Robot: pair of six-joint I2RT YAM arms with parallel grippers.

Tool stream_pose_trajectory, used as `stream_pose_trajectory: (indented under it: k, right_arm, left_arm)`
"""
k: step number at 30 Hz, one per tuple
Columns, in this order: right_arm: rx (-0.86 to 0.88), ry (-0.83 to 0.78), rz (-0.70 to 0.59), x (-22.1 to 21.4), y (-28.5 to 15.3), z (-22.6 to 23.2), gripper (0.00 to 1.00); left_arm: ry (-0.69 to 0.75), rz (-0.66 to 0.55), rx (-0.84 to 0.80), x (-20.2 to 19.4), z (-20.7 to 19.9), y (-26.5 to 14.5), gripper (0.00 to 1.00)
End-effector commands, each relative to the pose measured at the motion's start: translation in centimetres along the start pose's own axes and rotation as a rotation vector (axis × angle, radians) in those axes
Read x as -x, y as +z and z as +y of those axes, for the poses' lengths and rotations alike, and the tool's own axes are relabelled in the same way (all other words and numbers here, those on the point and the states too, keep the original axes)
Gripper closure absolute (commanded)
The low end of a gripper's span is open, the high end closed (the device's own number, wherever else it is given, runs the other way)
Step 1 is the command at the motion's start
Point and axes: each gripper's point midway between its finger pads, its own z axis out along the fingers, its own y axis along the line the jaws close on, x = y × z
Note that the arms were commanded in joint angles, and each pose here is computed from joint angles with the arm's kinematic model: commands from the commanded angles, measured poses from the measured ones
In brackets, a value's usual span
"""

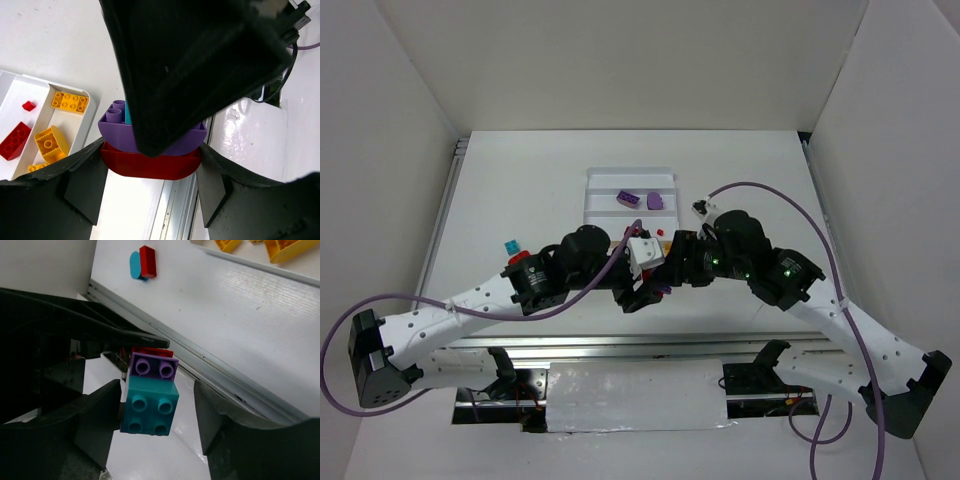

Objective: Sort the legos into containers by color

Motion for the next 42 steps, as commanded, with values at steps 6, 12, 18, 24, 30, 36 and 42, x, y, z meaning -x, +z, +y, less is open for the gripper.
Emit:
stream_pose_trajectory:
  k: [6,12,18,24,30,36,42]
  right_arm:
    - [0.08,-0.033,0.068,-2.4,0.3,0.9,0.5]
    - [0.104,-0.033,0.033,-1.9,0.2,1.3,1.0]
    - [0.075,-0.058,-0.102,1.0,-1.9,1.0,1.0]
    - [0.062,-0.052,-0.179,3.0,-4.1,0.0,1.0]
    - [0.029,-0.051,-0.216,3.5,-4.9,-1.2,1.0]
    - [-0.141,-0.04,-0.328,4.8,-6.4,-4.5,1.0]
    - [-0.188,-0.044,-0.362,4.7,-7.7,-5.7,1.0]
  left_arm:
    - [0.09,-0.095,-0.008,3.8,-0.6,-0.6,1.0]
    - [0.091,-0.074,-0.007,3.0,-0.7,-0.6,1.0]
    - [0.08,-0.052,0.06,1.6,0.4,-0.6,1.0]
    - [0.078,-0.067,0.083,1.0,0.7,-0.7,1.0]
    - [0.073,-0.09,0.091,1.1,0.8,-0.9,1.0]
    - [-0.084,-0.105,0.411,1.0,7.0,-2.0,1.0]
    - [-0.312,-0.01,0.62,-1.3,14.4,-0.9,1.0]
